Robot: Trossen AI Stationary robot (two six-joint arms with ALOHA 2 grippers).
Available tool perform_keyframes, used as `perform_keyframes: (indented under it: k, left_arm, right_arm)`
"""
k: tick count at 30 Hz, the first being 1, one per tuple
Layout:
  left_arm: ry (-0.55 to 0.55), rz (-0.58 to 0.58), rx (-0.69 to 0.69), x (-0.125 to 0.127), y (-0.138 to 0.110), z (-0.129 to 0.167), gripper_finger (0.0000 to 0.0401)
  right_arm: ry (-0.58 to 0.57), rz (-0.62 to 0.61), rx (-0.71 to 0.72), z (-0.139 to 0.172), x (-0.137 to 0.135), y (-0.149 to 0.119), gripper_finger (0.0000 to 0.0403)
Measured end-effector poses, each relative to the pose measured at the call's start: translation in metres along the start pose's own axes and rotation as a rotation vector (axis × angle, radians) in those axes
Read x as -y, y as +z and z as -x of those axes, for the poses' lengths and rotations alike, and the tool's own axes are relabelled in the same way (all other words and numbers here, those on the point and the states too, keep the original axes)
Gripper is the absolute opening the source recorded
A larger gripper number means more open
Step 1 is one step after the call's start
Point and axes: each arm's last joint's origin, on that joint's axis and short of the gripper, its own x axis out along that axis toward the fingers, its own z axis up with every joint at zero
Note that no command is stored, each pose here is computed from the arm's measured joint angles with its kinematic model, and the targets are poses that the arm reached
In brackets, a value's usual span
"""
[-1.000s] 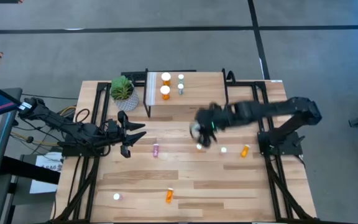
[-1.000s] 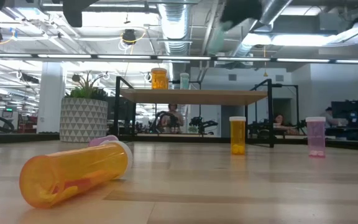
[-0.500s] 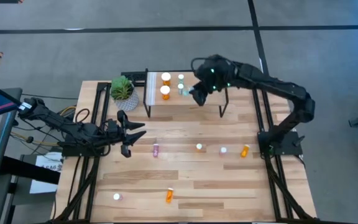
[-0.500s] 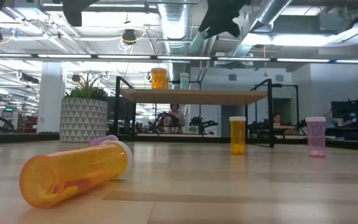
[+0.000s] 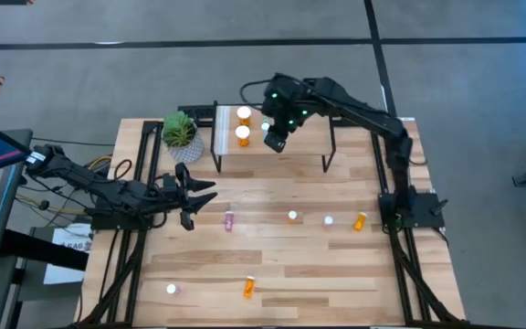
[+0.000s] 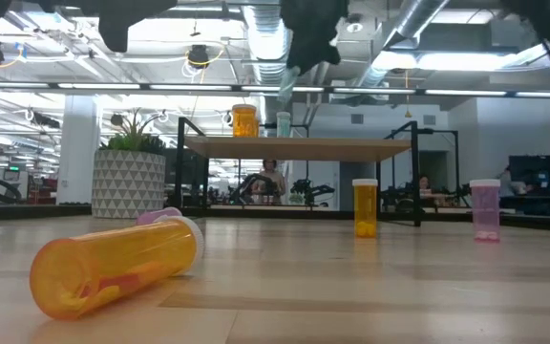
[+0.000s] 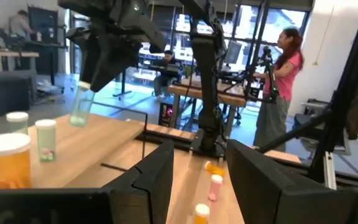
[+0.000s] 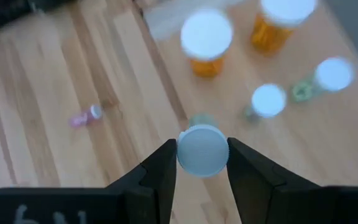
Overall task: Pick and place medicine bottles onto shelf by color
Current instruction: Put the blue pill bottle on the shelf aligned with the other blue pill bottles
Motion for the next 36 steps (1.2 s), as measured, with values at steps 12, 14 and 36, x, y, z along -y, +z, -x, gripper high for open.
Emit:
perform_keyframes:
  k: [12,14,36]
  left_arm:
    - [-0.012,0.02,-0.015,0.0,-0.002,0.0,0.0139]
    - [-0.012,0.021,-0.016,0.0,-0.002,0.0,0.0139]
    - [-0.01,0.02,-0.017,0.0,-0.002,0.0,0.0139]
  right_arm:
    - [-0.006,0.01,-0.144,-0.05,0.012,0.002,0.0153]
    - [-0.006,0.011,-0.157,-0.056,0.013,0.002,0.0153]
    - [-0.013,0.029,-0.131,-0.061,0.019,0.006,0.017]
